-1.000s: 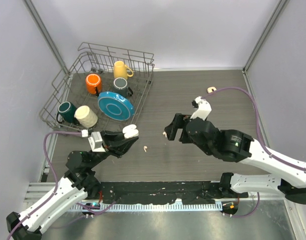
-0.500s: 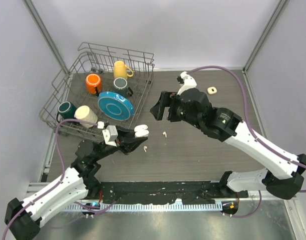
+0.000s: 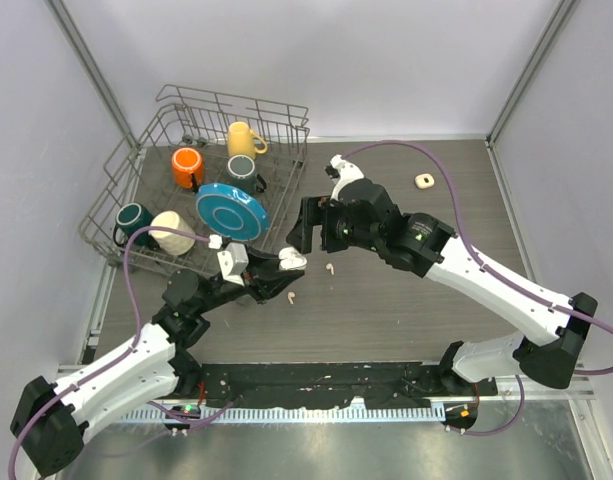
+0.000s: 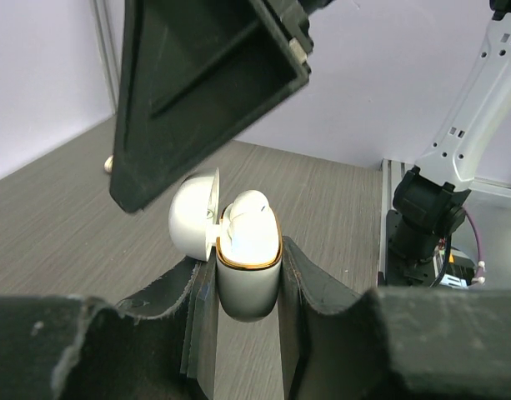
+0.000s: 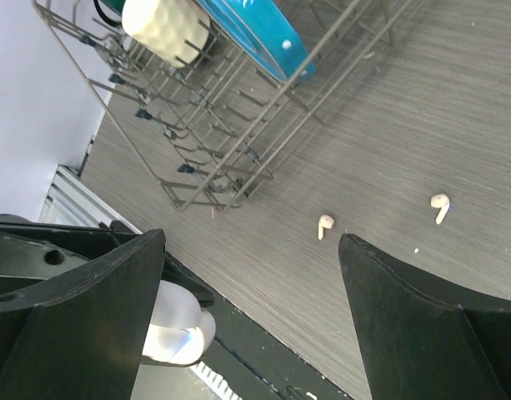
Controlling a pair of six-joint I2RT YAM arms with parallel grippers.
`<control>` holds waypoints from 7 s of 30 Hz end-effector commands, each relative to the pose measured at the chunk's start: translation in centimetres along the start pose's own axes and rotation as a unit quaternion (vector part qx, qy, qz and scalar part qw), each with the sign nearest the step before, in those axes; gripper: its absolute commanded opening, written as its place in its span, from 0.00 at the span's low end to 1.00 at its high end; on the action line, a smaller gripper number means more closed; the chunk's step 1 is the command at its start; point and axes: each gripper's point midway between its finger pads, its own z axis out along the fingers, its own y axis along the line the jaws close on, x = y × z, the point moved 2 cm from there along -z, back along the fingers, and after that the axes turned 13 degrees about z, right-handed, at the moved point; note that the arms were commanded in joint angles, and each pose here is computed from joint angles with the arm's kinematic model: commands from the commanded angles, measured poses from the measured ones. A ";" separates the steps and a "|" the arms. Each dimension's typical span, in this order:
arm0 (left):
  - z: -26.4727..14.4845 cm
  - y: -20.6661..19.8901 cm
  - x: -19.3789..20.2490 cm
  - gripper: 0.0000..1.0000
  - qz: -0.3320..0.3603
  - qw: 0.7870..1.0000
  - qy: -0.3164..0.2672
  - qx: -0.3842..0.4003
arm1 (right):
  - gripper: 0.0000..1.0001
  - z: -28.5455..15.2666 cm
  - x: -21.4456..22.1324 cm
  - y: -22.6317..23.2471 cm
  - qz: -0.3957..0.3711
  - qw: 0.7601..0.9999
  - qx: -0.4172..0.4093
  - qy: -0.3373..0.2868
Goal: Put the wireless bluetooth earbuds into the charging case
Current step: Close the charging case, then place the charging case at the center of the board, then pick up the charging case at the center of the board.
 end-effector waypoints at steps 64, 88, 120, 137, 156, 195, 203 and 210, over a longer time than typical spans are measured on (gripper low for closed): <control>14.4 -8.8 21.9 0.07 -0.347 0.845 0.408 0.007 | 0.95 -14.0 -5.4 -19.2 0.198 0.903 0.250 -0.288; 11.6 -9.5 25.9 0.27 -0.325 0.781 0.533 -0.002 | 0.95 -17.6 -6.1 -20.6 0.194 0.867 0.285 -0.360; 11.0 -7.7 24.6 0.46 -0.238 0.784 0.571 -0.047 | 0.95 -16.6 -5.3 -20.2 0.197 0.882 0.265 -0.336; 12.0 -6.3 22.7 0.49 -0.206 0.792 0.572 -0.056 | 0.95 -15.9 -4.9 -20.4 0.196 0.887 0.267 -0.323; 12.6 -4.5 18.0 0.49 -0.171 0.811 0.555 -0.064 | 0.95 -15.8 -5.4 -20.7 0.182 0.884 0.288 -0.321; -1.1 4.3 -7.1 1.00 -0.072 0.946 0.153 -0.276 | 1.00 -7.4 -12.1 -23.3 0.235 0.890 0.293 -0.258; -1.8 4.2 -7.6 1.00 -0.057 0.948 0.159 -0.269 | 1.00 -5.2 -13.9 -30.1 0.347 0.859 0.309 -0.216; -2.8 4.3 -6.7 1.00 -0.049 0.944 0.176 -0.276 | 0.97 -4.9 -17.3 -36.2 0.386 0.802 0.381 -0.250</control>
